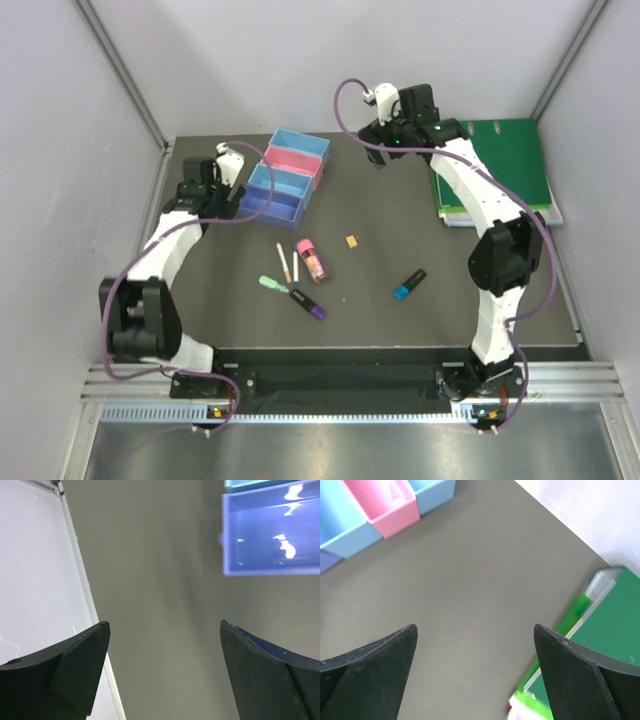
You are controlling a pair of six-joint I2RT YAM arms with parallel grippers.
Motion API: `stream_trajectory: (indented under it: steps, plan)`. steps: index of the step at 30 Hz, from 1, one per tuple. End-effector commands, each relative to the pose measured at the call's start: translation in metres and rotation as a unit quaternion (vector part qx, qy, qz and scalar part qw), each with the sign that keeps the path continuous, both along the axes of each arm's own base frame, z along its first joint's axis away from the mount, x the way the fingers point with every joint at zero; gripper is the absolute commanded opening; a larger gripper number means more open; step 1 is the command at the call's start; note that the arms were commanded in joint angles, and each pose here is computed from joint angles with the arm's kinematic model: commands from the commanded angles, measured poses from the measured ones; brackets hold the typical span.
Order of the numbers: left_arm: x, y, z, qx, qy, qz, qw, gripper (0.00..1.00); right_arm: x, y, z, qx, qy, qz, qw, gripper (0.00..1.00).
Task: Sort the stationery into containers
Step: Move the storage box to the center of the board.
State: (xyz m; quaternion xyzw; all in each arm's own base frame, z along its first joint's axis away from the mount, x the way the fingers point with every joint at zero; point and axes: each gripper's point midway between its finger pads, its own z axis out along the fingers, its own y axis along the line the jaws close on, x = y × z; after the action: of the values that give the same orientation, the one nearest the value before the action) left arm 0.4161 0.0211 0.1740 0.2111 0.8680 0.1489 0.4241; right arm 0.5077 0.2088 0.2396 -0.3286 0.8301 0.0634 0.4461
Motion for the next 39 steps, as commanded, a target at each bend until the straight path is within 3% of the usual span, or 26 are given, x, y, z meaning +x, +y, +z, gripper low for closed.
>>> stream_trajectory:
  steps: [1,9,15,26,39]
  plan:
    - [0.054,0.018,0.026,0.038,-0.083,0.047,0.995,0.95,-0.028,-0.025,0.057,-0.006,-0.042,-0.019,0.999,1.00]
    - [0.112,0.038,0.023,0.063,-0.135,0.112,0.983,0.95,-0.049,-0.051,0.062,-0.005,-0.029,-0.043,0.999,1.00]
    - [0.130,0.034,-0.011,0.069,-0.112,0.099,0.986,0.95,-0.054,-0.052,0.063,0.000,-0.025,-0.048,0.999,1.00]
    - [0.112,-0.022,-0.066,0.044,-0.027,-0.038,0.998,0.91,-0.048,-0.050,0.064,0.003,-0.024,-0.053,0.998,1.00]
    - [0.085,-0.124,-0.098,0.026,0.043,-0.165,0.985,0.88,-0.066,-0.057,0.062,0.005,-0.018,-0.057,0.998,1.00]
